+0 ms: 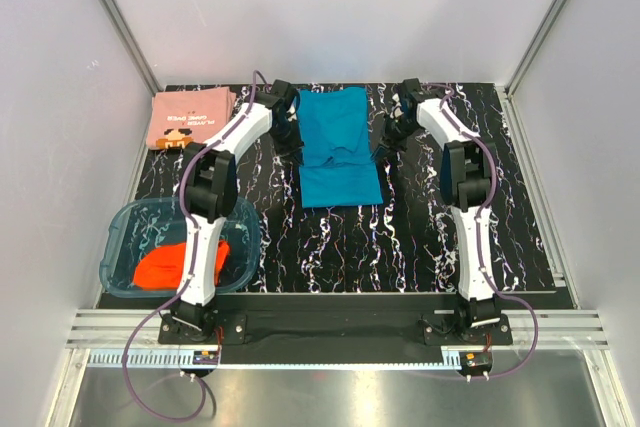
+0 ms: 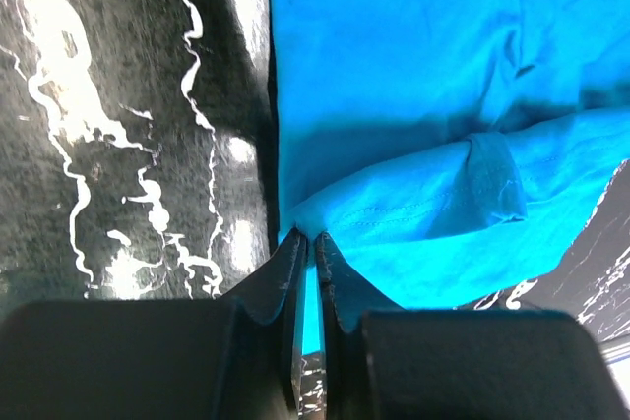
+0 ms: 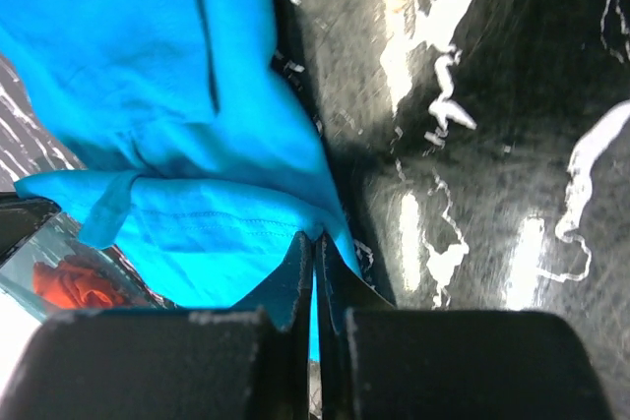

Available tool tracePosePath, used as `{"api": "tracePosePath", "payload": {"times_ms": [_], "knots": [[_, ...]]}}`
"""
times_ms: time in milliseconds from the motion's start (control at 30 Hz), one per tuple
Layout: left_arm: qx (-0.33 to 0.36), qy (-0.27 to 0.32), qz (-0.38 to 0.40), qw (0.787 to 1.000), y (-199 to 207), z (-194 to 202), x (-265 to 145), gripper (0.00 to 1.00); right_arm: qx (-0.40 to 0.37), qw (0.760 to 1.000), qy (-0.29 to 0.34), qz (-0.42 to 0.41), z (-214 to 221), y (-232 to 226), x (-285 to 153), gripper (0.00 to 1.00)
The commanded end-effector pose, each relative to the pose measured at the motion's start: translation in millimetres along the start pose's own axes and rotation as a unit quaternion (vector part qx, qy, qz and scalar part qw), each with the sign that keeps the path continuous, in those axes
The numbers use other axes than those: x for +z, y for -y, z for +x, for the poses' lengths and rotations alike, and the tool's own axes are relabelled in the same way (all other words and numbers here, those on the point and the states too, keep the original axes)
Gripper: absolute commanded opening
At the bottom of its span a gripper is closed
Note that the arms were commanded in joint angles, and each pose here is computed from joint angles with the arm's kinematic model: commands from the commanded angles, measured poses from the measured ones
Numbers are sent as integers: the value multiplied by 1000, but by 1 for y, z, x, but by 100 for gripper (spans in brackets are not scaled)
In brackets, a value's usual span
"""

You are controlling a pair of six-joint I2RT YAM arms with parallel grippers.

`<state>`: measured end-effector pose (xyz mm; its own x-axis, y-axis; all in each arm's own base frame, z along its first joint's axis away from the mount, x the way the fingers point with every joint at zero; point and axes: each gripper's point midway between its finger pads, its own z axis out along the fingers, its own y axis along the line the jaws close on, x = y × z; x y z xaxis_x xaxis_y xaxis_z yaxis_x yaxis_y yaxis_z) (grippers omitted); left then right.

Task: Fold and stack the t-shirts
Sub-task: Fold the tshirt

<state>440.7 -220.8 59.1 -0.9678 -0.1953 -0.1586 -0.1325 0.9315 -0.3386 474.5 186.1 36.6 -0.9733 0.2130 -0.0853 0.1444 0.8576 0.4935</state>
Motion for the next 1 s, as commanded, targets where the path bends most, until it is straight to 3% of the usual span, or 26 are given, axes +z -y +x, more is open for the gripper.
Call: {"api": "tracePosePath", "payload": {"times_ms": [0, 133, 200, 233, 333, 433, 567, 633, 767, 933, 967], "knots": [[0, 24, 27, 999, 11, -20, -8, 11, -9, 1000, 9, -23, -10, -12, -6, 0], [-5, 30, 31, 999, 10, -27, -8, 18, -11, 1000, 10, -24, -15, -13, -1, 0], [-5, 32, 35, 999, 12, -30, -8, 27, -9, 1000, 11, -24, -17, -12, -1, 1], [-6, 36, 37, 999, 13, -34, -8, 37, -9, 1000, 14, -26, -20, -13, 0, 2], [-5, 55, 45, 997, 17, -46, -17, 46, -4, 999, 28, -39, -33, -19, -2, 10], [9, 92, 34, 995, 18, -60, -36, 52, 17, 996, 57, -62, -57, -28, -9, 27], [44, 151, 28, 987, 21, -67, -89, 58, 30, 992, 73, -100, -74, -43, -29, 41], [53, 152, 47, 986, 26, -58, -98, 58, 29, 991, 71, -105, -70, -48, -39, 49], [70, 101, 104, 987, 37, -11, -88, 56, 30, 993, 58, -99, -50, -45, -48, 60], [115, 36, 168, 978, 62, 49, -67, 50, -5, 997, 34, -66, -13, -33, -57, 59], [117, 23, 176, 977, 65, 59, -63, 49, -22, 997, 27, -69, -3, -40, -56, 53]]}}
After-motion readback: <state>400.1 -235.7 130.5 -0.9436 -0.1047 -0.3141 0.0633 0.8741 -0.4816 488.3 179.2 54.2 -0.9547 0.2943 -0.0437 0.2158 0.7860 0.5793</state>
